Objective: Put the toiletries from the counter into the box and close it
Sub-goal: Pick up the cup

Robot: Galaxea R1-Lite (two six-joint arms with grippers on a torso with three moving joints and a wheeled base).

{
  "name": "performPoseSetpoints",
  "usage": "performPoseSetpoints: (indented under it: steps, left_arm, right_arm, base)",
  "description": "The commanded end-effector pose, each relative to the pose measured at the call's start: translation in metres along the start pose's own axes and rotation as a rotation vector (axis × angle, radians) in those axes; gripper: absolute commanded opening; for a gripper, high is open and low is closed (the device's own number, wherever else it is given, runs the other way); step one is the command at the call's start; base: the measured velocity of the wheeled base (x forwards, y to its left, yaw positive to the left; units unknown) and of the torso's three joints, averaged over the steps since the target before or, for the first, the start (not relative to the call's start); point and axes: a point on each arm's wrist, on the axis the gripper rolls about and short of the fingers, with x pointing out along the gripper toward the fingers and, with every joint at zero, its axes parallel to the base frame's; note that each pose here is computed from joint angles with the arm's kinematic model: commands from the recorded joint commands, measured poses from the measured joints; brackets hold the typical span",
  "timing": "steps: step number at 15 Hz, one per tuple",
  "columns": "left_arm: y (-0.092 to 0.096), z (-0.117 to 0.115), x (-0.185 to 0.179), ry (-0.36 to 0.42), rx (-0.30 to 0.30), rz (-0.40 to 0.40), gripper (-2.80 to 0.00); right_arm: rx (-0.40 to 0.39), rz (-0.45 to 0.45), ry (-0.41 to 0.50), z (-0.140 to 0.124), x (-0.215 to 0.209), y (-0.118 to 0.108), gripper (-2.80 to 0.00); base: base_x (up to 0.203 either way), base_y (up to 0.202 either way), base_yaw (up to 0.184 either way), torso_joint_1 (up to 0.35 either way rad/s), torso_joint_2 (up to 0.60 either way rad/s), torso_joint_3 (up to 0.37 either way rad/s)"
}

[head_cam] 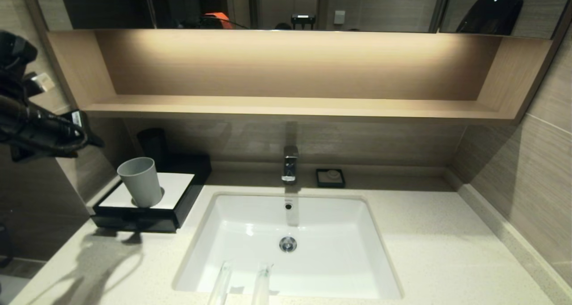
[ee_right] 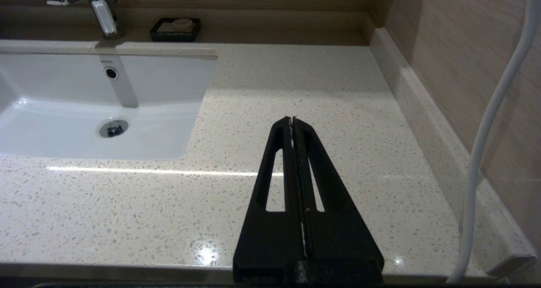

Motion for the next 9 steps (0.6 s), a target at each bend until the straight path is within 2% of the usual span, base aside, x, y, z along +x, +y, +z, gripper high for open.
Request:
performPoseSetpoints:
  steps: [1, 4, 8, 9]
  left_arm:
    - [0.01, -0.035, 0.001, -0.087, 0.043, -0.022, -2.8]
    - [0.018, -0.063, 0.01, -0.267, 0.094, -0.062, -2.8]
    - [0.022, -0.085, -0.005, -0.379, 0.117, -0.094, -2.8]
    - [0.023, -0.09, -0.01, -0.385, 0.124, -0.119, -2.8]
  right_arm:
    - [-0.001, 0.002, 0.0, 0.0, 0.0, 0.0, -2.8]
    - [-0.001, 0.0, -0.001, 0.0, 0.0, 0.0, -2.8]
    - [-0.001, 0.0, -0.001, 0.0, 0.0, 0.0, -2.8]
    - [-0.001, 0.0, 0.0, 0.0, 0.0, 0.0, -2.8]
  base:
    - [0.0, 0.0, 0.0, 0.0, 0.0, 0.0]
    - [0.0, 0.0, 0.0, 0.0, 0.0, 0.0]
    - [0.0, 0.0, 0.0, 0.0, 0.0, 0.0]
    - [0.0, 0.0, 0.0, 0.0, 0.0, 0.0]
